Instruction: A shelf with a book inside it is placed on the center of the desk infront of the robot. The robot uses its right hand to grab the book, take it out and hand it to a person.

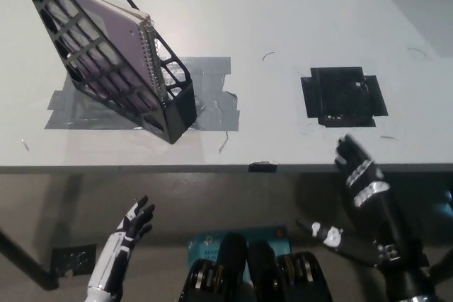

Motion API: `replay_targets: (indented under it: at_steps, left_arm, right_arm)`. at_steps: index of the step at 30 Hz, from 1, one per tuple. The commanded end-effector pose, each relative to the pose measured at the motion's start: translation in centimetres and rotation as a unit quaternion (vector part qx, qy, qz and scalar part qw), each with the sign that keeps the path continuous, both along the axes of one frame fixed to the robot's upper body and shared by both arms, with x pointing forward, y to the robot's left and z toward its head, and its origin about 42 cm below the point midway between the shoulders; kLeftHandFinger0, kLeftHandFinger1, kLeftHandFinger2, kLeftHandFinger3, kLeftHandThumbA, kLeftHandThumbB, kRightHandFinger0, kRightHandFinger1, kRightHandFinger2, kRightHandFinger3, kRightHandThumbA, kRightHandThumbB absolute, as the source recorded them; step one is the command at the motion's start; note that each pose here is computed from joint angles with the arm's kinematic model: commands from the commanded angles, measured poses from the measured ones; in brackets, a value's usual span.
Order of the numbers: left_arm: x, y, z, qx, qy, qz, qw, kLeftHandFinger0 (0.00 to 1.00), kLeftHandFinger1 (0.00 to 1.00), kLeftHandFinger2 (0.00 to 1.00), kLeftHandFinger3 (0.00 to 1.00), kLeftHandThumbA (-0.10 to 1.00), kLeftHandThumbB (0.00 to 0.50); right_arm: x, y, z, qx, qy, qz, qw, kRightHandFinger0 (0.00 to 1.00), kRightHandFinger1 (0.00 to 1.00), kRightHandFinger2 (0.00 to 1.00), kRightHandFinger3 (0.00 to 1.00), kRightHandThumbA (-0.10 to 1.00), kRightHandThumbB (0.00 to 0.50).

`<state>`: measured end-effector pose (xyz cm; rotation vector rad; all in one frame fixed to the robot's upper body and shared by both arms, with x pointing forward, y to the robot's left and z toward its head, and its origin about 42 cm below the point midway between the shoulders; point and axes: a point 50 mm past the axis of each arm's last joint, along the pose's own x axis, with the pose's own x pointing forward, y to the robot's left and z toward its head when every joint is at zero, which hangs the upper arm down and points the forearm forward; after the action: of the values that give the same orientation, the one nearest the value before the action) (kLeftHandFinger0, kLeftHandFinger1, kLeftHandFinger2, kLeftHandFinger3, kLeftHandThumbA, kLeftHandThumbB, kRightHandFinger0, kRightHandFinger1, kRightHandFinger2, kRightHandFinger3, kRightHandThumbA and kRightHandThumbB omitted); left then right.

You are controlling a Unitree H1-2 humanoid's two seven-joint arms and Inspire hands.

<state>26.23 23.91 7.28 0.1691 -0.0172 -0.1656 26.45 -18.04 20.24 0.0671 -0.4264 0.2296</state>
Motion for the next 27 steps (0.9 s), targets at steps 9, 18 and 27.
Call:
replay_targets:
  at_steps: [9,18,27]
  left_arm:
    - [-1.2,-0.7,-0.3,-0.002,-0.014,-0.015,1.000,1.00,1.00,1.00,1.00,1.00,0.227]
    - [-1.0,-0.8,0.0,-0.012,-0.007,-0.017,1.000,1.00,1.00,1.00,1.00,1.00,0.238]
    - [-1.0,-0.8,0.2,-0.014,-0.013,-0.016,1.000,1.00,1.00,1.00,1.00,1.00,0.243]
  right_arm:
    - [8.2,7.4,10.0,-0.079,-0.081,0.095,0.989,1.00,1.00,1.00,1.00,1.00,0.333]
    - [16.8,15.1,12.4,-0.085,-0.009,0.160,0.983,1.00,1.00,1.00,1.00,1.00,0.367]
    - [20.0,21.1,13.2,-0.061,0.050,0.220,0.972,1.00,1.00,1.00,1.00,1.00,0.347]
